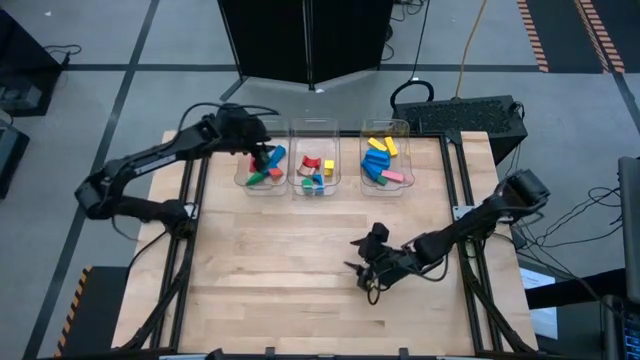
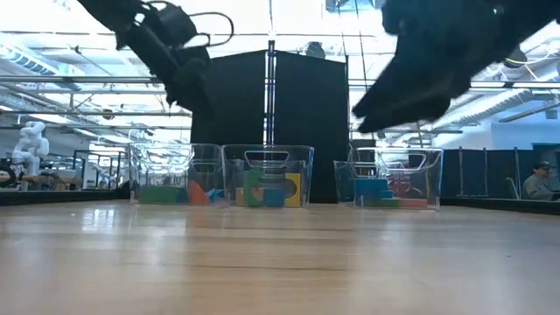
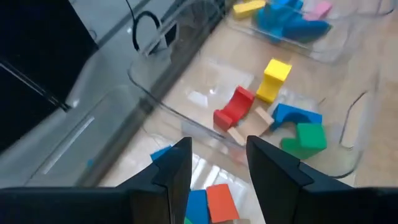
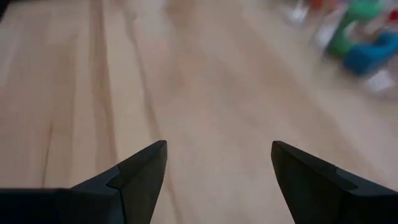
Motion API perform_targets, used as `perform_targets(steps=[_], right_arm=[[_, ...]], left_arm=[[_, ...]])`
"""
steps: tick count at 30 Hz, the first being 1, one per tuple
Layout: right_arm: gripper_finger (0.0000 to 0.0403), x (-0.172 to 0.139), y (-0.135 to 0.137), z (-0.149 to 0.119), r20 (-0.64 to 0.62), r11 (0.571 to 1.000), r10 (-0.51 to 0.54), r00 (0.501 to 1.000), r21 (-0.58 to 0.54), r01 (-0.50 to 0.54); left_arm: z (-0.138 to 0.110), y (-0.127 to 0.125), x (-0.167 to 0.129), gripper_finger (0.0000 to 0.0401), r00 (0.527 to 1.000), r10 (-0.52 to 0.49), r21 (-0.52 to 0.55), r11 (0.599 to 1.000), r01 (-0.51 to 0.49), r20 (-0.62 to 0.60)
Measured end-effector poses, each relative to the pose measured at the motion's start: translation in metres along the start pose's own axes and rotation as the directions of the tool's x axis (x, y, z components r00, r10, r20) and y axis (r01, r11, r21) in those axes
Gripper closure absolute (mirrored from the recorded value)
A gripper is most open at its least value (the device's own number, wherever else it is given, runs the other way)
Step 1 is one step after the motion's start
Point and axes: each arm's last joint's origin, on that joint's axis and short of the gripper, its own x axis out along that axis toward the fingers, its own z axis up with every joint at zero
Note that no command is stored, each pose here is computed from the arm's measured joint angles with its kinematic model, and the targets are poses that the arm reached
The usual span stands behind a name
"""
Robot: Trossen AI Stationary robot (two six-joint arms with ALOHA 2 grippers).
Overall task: Sort blocks by size
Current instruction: Return to Home Position
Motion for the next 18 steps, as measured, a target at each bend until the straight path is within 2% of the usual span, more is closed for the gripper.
perform_targets(steps=[5,8,11,14,18], right_arm=[[0.0131,-0.027,-0.019,0.013,0.012,0.990,-0.138,0.990,-0.011,0.138],[0.0146,-0.042,-0.034,0.013,-0.011,0.967,-0.252,0.968,0.017,0.252],[0.0167,-0.055,-0.049,0.008,-0.066,0.937,-0.341,0.938,0.055,0.345],[0.0192,-0.063,-0.062,0.000,-0.139,0.894,-0.433,0.891,0.063,0.444],[0.0225,-0.075,-0.079,-0.009,-0.215,0.812,-0.565,0.797,0.030,0.584]], left_arm=[[-0.002,-0.006,-0.023,0.0249,0.999,0.009,0.015,1.000,-0.009,0.047],[-0.013,-0.009,-0.031,0.0249,0.998,0.010,0.018,1.000,-0.011,0.066],[-0.031,-0.015,-0.032,0.0249,0.990,-0.049,0.027,0.999,0.046,0.132],[-0.050,-0.020,-0.031,0.0249,0.967,-0.122,0.009,0.992,0.123,0.224],[-0.070,-0.025,-0.032,0.0249,0.962,-0.125,-0.048,0.989,0.141,0.242]])
